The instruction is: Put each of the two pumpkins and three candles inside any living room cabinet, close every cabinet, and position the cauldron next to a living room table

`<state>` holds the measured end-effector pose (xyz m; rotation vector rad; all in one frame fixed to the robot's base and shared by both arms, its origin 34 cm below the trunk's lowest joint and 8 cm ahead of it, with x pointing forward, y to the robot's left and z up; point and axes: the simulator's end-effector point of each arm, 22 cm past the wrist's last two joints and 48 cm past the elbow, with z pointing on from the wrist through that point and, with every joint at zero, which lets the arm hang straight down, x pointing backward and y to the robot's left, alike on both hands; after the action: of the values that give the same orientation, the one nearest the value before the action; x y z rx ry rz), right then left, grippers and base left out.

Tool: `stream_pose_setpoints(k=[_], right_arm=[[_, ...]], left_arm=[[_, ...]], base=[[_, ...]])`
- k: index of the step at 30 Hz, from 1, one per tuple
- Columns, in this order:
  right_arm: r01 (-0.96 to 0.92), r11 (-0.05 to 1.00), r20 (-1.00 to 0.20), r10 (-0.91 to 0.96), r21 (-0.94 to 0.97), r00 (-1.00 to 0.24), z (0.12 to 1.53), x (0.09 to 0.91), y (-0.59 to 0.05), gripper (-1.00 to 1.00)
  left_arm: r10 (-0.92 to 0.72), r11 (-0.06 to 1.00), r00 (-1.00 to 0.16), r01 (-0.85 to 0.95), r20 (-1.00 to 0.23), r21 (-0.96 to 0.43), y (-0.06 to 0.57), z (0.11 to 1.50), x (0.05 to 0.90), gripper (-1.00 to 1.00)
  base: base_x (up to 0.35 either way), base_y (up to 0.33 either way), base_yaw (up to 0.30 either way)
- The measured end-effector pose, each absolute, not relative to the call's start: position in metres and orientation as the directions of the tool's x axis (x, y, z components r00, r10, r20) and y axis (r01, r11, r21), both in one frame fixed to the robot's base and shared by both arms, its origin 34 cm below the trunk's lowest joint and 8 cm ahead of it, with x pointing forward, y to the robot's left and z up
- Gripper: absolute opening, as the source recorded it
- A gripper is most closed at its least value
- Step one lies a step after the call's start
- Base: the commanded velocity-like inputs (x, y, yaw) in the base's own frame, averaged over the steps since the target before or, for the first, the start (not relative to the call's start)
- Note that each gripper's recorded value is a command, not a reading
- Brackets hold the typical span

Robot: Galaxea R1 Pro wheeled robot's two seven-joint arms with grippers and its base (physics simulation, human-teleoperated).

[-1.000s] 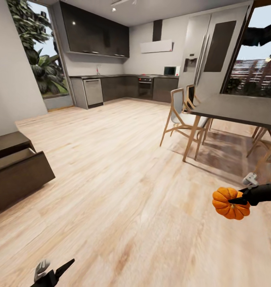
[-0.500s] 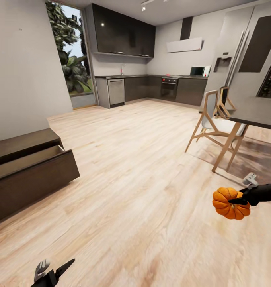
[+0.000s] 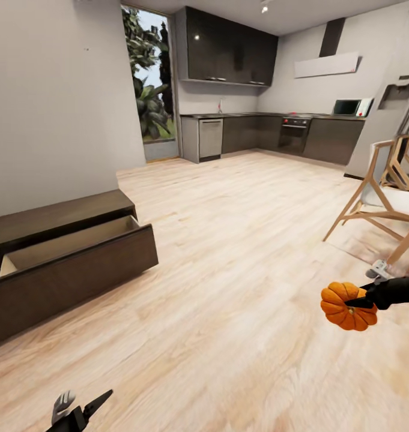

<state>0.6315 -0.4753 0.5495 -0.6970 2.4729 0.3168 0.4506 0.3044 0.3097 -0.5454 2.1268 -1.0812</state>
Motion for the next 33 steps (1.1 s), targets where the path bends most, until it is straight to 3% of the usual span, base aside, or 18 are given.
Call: stream_pose_setpoints(k=[8, 33], right_arm=[[-0.541, 0.838, -0.562, -0.412, 0.075, -0.717, 0.5494, 0.6316, -0.4754, -1.0], [-0.54, 0.838, -0.561, -0.413, 0.075, -0.717, 0.5491, 0.6314, -0.4755, -1.0]], left_arm=[[-0.625, 0.567, -0.68, -0.06, -0.382, -0.821, 0.3045, 0.3094, 0.4507, 1.0], [-0.625, 0.568, -0.68, -0.06, -0.383, -0.821, 0.3045, 0.3094, 0.4507, 1.0]], base=[[0.137, -0.097, 0.29], [0.004, -0.138, 0.29]])
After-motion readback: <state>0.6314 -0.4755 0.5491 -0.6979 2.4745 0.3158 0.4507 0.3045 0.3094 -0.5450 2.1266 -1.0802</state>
